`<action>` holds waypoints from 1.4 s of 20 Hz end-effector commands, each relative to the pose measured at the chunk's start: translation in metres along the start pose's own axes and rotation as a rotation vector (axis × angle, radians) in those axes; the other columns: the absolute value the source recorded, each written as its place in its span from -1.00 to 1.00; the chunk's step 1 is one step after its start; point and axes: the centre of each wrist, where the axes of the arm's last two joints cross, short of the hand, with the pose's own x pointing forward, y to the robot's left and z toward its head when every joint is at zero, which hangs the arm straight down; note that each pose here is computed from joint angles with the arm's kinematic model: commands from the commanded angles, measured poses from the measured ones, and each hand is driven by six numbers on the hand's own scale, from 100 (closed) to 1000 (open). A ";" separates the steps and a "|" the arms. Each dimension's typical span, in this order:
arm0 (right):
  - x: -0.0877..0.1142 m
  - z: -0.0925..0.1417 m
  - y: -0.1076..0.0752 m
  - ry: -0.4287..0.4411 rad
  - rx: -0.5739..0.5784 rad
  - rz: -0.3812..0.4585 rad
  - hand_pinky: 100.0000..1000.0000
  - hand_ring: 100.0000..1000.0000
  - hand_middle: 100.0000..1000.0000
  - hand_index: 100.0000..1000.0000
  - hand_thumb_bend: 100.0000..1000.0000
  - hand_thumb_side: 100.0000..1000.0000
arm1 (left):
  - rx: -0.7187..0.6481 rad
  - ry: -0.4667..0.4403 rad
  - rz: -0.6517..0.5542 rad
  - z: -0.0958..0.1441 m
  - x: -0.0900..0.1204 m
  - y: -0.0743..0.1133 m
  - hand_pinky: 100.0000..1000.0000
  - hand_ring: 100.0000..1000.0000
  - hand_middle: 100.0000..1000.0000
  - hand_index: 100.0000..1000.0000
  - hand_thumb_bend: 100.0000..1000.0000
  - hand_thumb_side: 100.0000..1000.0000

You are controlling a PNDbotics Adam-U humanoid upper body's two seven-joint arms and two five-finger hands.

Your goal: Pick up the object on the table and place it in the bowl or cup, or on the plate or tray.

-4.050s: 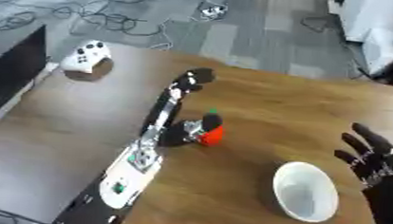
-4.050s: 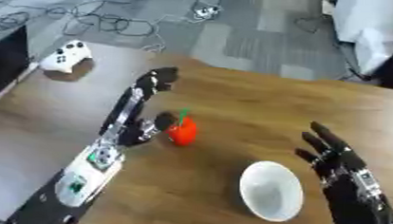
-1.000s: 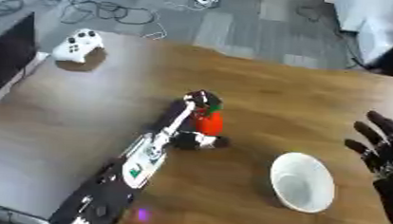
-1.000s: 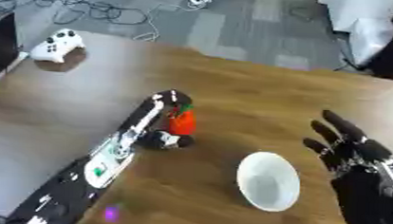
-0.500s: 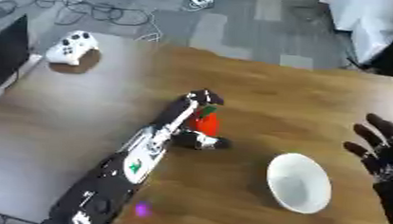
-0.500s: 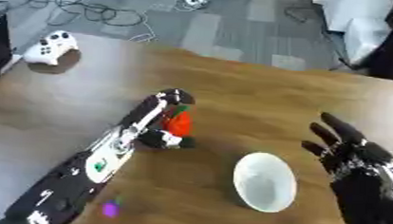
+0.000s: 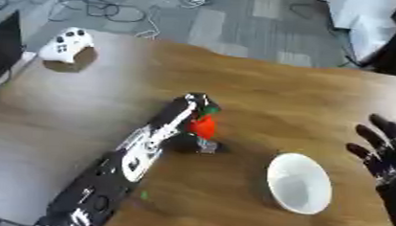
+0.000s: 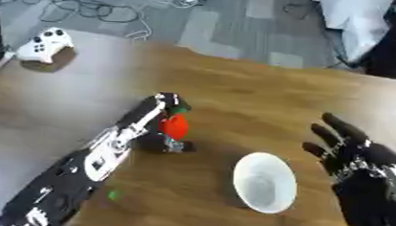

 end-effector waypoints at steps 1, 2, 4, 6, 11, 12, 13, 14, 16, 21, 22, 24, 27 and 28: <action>0.010 -0.005 0.000 -0.027 0.028 0.016 0.70 0.86 0.86 0.76 -1.00 0.77 | 0.015 0.003 -0.030 -0.005 0.001 0.008 -0.12 0.04 0.08 0.30 0.34 -0.14; 0.011 -0.005 0.000 -0.029 0.028 0.014 0.70 0.86 0.86 0.76 -1.00 0.77 | 0.015 0.014 -0.038 -0.005 0.001 0.007 -0.12 0.04 0.08 0.30 0.34 -0.14; 0.011 -0.006 0.000 -0.032 0.029 0.011 0.70 0.86 0.86 0.76 -1.00 0.77 | 0.014 0.030 -0.054 -0.004 0.001 0.005 -0.17 0.02 0.06 0.24 0.30 -0.22; 0.012 -0.006 0.001 -0.034 0.030 0.007 0.70 0.86 0.86 0.76 -1.00 0.77 | 0.004 0.043 -0.071 -0.003 0.001 0.002 -0.20 0.00 0.05 0.22 0.25 -0.28; 0.012 -0.005 0.000 -0.033 0.026 0.002 0.71 0.86 0.86 0.76 -1.00 0.78 | -0.036 0.069 -0.118 -0.002 0.003 -0.003 -1.00 -0.74 -0.73 -0.48 -0.35 -1.00; 0.012 -0.005 0.000 -0.032 0.026 0.001 0.71 0.86 0.86 0.76 -1.00 0.78 | -0.046 0.065 -0.132 -0.002 0.004 -0.004 -1.00 -0.76 -0.76 -0.50 -0.35 -1.00; 0.012 -0.005 0.000 -0.031 0.025 0.000 0.71 0.86 0.86 0.76 -1.00 0.78 | -0.056 0.058 -0.145 -0.002 0.005 -0.005 -1.00 -0.90 -0.92 -0.65 -0.35 -1.00; 0.011 -0.005 0.000 -0.030 0.024 0.000 0.71 0.86 0.86 0.76 -1.00 0.78 | -0.065 0.050 -0.154 -0.002 0.006 -0.006 -1.00 -0.90 -0.92 -0.65 -0.35 -1.00; 0.011 -0.005 0.000 -0.027 0.021 -0.002 0.71 0.86 0.86 0.76 -1.00 0.79 | -0.072 0.035 -0.160 -0.003 0.009 -0.006 -1.00 -0.98 -1.00 -0.73 -0.37 -1.00; 0.010 -0.004 0.000 -0.021 0.015 -0.004 0.71 0.86 0.86 0.76 -1.00 0.80 | -0.077 0.011 -0.148 -0.004 0.013 -0.003 -1.00 -0.96 -0.92 -0.64 -0.33 -1.00; 0.010 -0.004 0.000 -0.020 0.014 -0.005 0.71 0.86 0.86 0.76 -1.00 0.80 | -0.081 0.005 -0.145 -0.005 0.014 -0.002 -1.00 -0.96 -0.92 -0.64 -0.34 -1.00; 0.010 -0.003 0.000 -0.018 0.012 -0.006 0.71 0.86 0.86 0.76 -1.00 0.80 | -0.084 -0.006 -0.140 -0.005 0.016 0.000 -1.00 -0.96 -0.91 -0.64 -0.32 -1.00; 0.010 -0.003 -0.001 -0.019 0.009 -0.005 0.71 0.86 0.86 0.76 -1.00 0.82 | -0.051 -0.038 -0.133 -0.012 0.026 0.009 -1.00 -0.94 -0.90 -0.62 -0.46 -1.00; 0.010 -0.002 -0.002 -0.018 0.004 -0.003 0.71 0.86 0.86 0.76 -1.00 0.79 | -0.020 -0.061 -0.130 -0.017 0.033 0.016 -1.00 -0.94 -0.90 -0.62 -0.25 -1.00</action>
